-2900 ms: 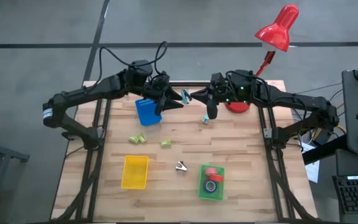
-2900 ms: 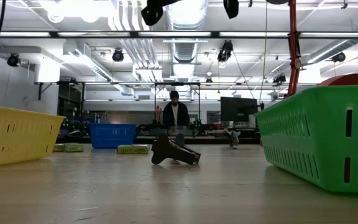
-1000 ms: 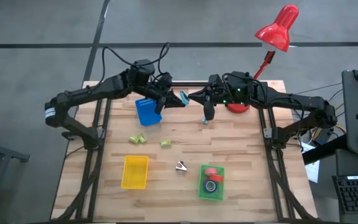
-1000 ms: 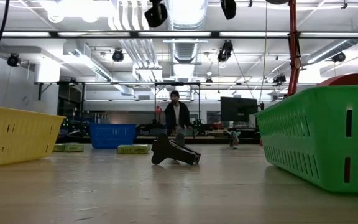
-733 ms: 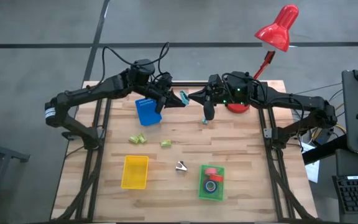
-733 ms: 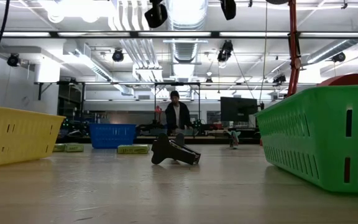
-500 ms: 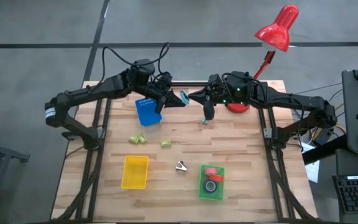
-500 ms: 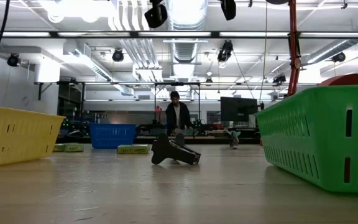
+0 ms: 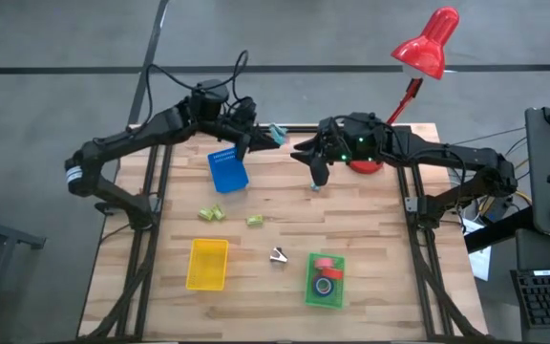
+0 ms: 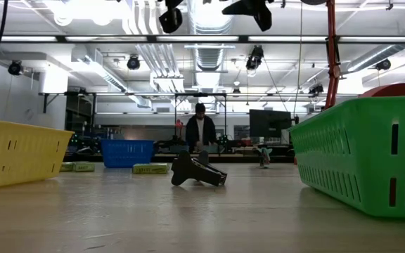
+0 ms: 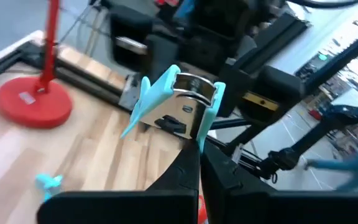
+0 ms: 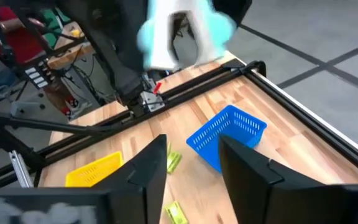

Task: Pick and place Stapler, Stapler remover, tape
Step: Put the bottom blue staple remover into the blue bin

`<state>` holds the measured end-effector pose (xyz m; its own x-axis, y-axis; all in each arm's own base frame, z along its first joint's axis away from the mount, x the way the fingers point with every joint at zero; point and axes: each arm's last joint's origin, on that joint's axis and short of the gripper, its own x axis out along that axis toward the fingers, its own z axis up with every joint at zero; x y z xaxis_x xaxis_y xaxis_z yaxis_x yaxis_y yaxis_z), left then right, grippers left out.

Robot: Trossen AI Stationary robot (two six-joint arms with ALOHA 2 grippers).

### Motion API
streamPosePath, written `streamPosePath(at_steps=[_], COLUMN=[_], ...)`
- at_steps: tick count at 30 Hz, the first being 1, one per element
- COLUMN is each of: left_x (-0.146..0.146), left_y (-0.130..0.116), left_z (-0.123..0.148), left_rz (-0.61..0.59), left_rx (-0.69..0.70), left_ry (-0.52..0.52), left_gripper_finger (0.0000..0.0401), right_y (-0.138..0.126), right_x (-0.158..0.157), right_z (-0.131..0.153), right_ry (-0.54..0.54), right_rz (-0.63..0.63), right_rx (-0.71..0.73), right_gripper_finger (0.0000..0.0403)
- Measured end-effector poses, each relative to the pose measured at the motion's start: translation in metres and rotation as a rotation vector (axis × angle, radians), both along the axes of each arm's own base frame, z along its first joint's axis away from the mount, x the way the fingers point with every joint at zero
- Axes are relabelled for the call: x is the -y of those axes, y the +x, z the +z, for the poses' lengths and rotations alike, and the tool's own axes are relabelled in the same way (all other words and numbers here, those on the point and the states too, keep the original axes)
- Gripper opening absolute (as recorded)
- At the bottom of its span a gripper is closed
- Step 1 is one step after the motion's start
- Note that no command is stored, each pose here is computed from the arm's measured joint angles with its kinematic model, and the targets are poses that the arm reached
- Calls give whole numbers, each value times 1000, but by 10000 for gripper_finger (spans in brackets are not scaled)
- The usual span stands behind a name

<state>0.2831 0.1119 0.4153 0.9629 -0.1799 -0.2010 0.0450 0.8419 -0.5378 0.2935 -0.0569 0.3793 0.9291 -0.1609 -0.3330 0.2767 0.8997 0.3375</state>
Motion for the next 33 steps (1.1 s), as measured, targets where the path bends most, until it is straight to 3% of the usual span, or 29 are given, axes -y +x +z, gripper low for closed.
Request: streamPosePath(at_steps=[4, 11, 16, 21, 27, 33], left_x=[-12, -30, -32, -31, -25, -23], left_y=[-8, -30, -37, -46, -57, -64], left_z=[-10, -43, -78, -127, -175, -195], left_rz=[86, 301, 348, 432, 440, 454], left_rx=[-105, -437, -608, -772, -894, -927], left_ry=[8, 6, 22, -160, -197, -201], left_gripper_finger=[2, 3, 4, 4, 5, 5], right_y=[-1, -3, -3, -3, -3, -3], right_x=[1, 3, 4, 4, 4, 4], right_z=[-2, -6, -11, -12, -14, -18], right_ry=[-8, -20, -31, -30, -23, -21], right_rz=[-30, -87, -124, -123, -126, -126], right_rx=[-20, -64, -91, -93, -97, -110], right_gripper_finger=[160, 165, 155, 145, 135, 126])
